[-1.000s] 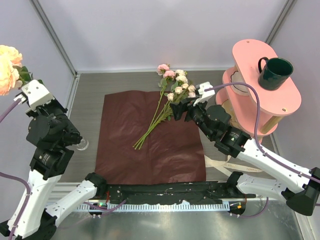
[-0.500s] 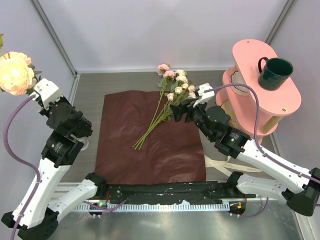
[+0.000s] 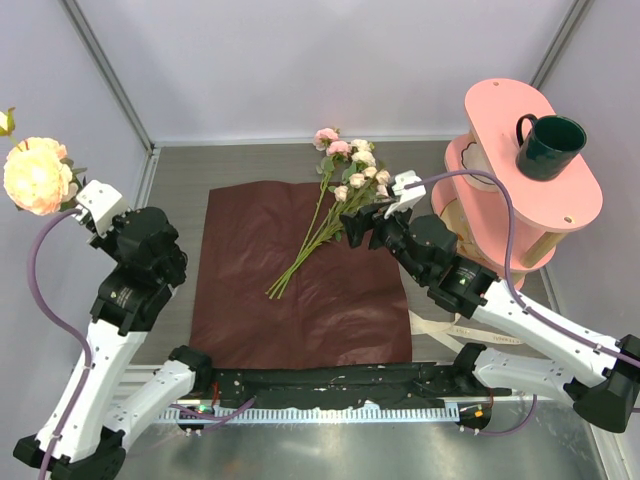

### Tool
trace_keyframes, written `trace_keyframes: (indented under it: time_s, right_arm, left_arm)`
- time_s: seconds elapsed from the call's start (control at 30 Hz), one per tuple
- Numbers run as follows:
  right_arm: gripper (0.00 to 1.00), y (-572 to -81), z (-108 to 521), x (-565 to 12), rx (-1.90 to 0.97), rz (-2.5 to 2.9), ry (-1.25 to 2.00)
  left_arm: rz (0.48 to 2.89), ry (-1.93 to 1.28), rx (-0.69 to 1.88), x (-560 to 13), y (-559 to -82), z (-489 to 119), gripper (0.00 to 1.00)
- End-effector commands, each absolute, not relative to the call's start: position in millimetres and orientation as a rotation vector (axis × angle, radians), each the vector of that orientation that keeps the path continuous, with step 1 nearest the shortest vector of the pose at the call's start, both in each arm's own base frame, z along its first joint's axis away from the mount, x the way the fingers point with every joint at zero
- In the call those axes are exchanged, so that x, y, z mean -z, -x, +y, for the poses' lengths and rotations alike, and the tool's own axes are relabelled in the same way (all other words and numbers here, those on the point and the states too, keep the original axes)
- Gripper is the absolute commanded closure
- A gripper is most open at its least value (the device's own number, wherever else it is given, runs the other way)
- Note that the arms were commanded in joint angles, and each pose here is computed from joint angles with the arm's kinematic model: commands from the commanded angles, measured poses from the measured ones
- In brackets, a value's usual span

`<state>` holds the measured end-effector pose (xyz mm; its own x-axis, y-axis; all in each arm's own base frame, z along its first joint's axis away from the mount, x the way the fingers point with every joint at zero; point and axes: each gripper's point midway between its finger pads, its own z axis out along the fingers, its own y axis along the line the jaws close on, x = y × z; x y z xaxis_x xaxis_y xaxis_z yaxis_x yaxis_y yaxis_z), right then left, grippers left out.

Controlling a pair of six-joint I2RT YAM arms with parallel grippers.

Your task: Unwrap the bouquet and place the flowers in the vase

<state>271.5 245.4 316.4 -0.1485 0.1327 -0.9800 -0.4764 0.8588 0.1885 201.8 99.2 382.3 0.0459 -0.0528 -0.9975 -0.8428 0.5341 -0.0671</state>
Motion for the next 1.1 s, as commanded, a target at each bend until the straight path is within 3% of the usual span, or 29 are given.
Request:
trace_keyframes:
  time_s: [0.0,0.27,0.4,0.6,0.77,0.87,0.9,1.07]
  right_arm:
    - [0.23,-269,247,-329,-0.584,1.598,0.247]
    - [0.23,-269,252,-321,-0.605,1.616,0.249]
    - [0.23,-269,253,-316,-0.610,1.628,0.250]
    - [0.23,-268,252,-314,-0.613,1.632,0.249]
    - [0.23,-267,252,-312,-0.614,1.635,0.250]
    - [0.23,-267,254,-310,-0.617,1.641,0.254]
    - [0.23,-267,255,-308,-0.617,1.645,0.255]
    - [0.23,-267,259,-303,-0.630,1.667,0.263]
  left_arm:
    - [1.394,0.877,-0.705,-370,-202,104,0.99]
    - [1.424,0.869,-0.747,-354,-207,108,0.96]
    - [1.434,0.871,-0.757,-347,-210,110,0.81]
    - [1.439,0.880,-0.763,-344,-210,113,0.71]
    - [1.435,0.881,-0.747,-345,-209,113,0.69]
    - [1.447,0.870,-0.726,-347,-210,111,0.58]
    - [1.463,0.856,-0.717,-348,-210,110,0.47]
    - [1.540,0.829,-0.622,-347,-204,103,0.15]
